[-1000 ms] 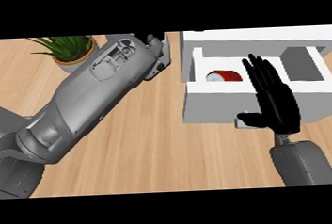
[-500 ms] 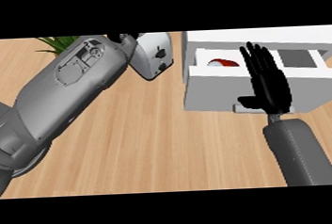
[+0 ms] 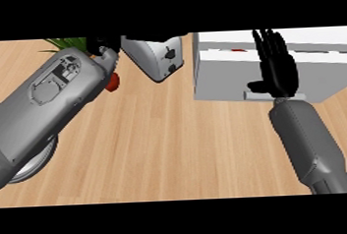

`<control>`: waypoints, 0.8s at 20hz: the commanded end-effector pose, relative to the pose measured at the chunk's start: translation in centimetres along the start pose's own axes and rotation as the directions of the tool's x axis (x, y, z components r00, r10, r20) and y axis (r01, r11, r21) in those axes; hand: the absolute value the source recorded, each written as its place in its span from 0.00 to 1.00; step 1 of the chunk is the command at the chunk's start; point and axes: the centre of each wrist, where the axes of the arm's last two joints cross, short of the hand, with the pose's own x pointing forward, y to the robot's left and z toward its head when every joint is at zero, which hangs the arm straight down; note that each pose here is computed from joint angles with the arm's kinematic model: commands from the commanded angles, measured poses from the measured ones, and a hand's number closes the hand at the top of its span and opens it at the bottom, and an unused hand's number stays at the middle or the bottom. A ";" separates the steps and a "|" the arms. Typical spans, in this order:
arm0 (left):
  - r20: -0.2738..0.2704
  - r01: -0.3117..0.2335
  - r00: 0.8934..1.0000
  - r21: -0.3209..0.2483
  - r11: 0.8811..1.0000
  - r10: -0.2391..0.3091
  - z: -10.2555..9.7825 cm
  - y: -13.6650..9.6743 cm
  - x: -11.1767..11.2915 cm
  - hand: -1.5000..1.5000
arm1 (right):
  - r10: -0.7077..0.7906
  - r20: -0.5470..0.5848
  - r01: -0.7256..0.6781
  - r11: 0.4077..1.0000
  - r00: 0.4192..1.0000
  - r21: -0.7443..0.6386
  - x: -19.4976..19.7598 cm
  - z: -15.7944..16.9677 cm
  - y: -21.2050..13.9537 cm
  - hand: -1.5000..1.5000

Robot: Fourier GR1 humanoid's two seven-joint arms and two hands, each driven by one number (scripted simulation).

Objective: Pick up the can, place it into the drawer and close the drawer

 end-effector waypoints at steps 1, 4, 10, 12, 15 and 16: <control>-0.016 -0.007 1.000 -0.016 1.000 0.007 1.3 0.0 -2.0 0.00 | -0.022 -0.035 0.023 0.999 0.999 0.026 1.6 -1.6 1.3 0.00; -0.029 0.000 1.000 -0.016 1.000 -0.001 2.5 0.9 -2.3 0.00 | -0.001 -0.042 0.001 1.000 0.999 0.007 0.2 -2.9 0.8 0.00; -0.024 0.014 1.000 -0.005 1.000 -0.014 2.4 3.9 -2.7 0.00 | -0.007 -0.044 0.006 1.000 0.999 -0.016 2.0 -6.4 -0.6 0.00; 0.001 0.009 1.000 -0.004 1.000 -0.009 3.7 2.3 -3.2 0.00 | 0.014 -0.053 -0.014 1.000 0.999 -0.006 1.7 -6.0 0.0 0.00; -0.018 -0.006 1.000 -0.031 0.999 0.005 4.1 2.9 -3.7 0.00 | -0.008 -0.073 0.007 1.000 0.997 -0.012 1.8 -7.8 -1.4 0.00; -0.016 -0.006 1.000 -0.029 1.000 0.005 3.9 3.5 -3.6 0.00 | -0.024 -0.049 0.023 0.999 0.999 -0.035 3.1 -6.6 0.1 0.00</control>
